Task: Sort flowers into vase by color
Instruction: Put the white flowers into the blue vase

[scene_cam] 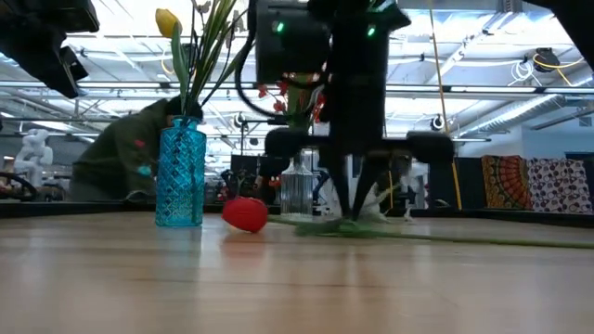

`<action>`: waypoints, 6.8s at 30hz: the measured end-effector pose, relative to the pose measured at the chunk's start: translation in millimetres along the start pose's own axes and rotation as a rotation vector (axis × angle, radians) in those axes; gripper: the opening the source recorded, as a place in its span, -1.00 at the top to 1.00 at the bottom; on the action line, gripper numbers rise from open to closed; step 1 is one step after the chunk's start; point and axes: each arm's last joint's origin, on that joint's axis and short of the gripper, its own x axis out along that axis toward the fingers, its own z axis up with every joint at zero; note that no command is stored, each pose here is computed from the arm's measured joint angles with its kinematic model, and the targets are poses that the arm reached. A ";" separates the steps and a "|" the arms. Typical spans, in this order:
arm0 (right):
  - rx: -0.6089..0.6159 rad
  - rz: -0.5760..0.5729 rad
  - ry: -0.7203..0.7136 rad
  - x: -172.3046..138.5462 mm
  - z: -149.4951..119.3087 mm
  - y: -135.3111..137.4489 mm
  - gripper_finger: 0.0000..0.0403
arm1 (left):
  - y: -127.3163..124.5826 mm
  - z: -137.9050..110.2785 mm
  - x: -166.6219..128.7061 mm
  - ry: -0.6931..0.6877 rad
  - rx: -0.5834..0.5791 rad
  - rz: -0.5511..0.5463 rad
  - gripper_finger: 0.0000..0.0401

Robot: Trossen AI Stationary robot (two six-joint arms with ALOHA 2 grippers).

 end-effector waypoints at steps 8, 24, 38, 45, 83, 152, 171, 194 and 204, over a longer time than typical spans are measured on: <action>-0.151 0.131 -0.152 -71.6 13.1 -25.1 0.98 | 0.0 0.4 0.2 -0.004 -0.051 0.006 0.96; -0.910 0.253 -0.195 -197.1 46.4 -117.9 0.98 | -1.4 2.2 3.7 0.016 -0.047 0.021 0.96; -0.893 0.527 -0.570 -236.6 20.5 -174.7 0.98 | -6.8 14.7 5.0 -0.104 -0.067 -0.004 0.96; -0.823 0.704 -0.647 -248.5 3.9 -183.7 0.98 | -11.2 22.2 3.8 -0.171 -0.079 -0.068 0.96; -0.896 1.466 -0.577 -258.1 -23.0 -19.9 0.98 | -110.4 87.9 21.4 -0.598 0.106 -0.618 0.81; -0.924 1.475 -0.781 -222.0 15.0 36.4 0.98 | -108.8 104.5 6.0 -0.944 0.099 -0.362 0.95; -0.937 1.436 -0.741 -239.0 35.1 22.3 0.42 | -94.4 96.0 -10.5 -0.925 0.102 -0.344 0.99; -1.044 0.714 -0.091 -224.0 7.1 -103.4 0.96 | -52.6 70.9 -37.4 -0.706 0.112 0.035 0.99; -1.086 0.488 -0.065 -177.4 -25.4 -91.1 0.99 | -52.6 70.6 -5.4 -0.750 0.116 0.117 1.00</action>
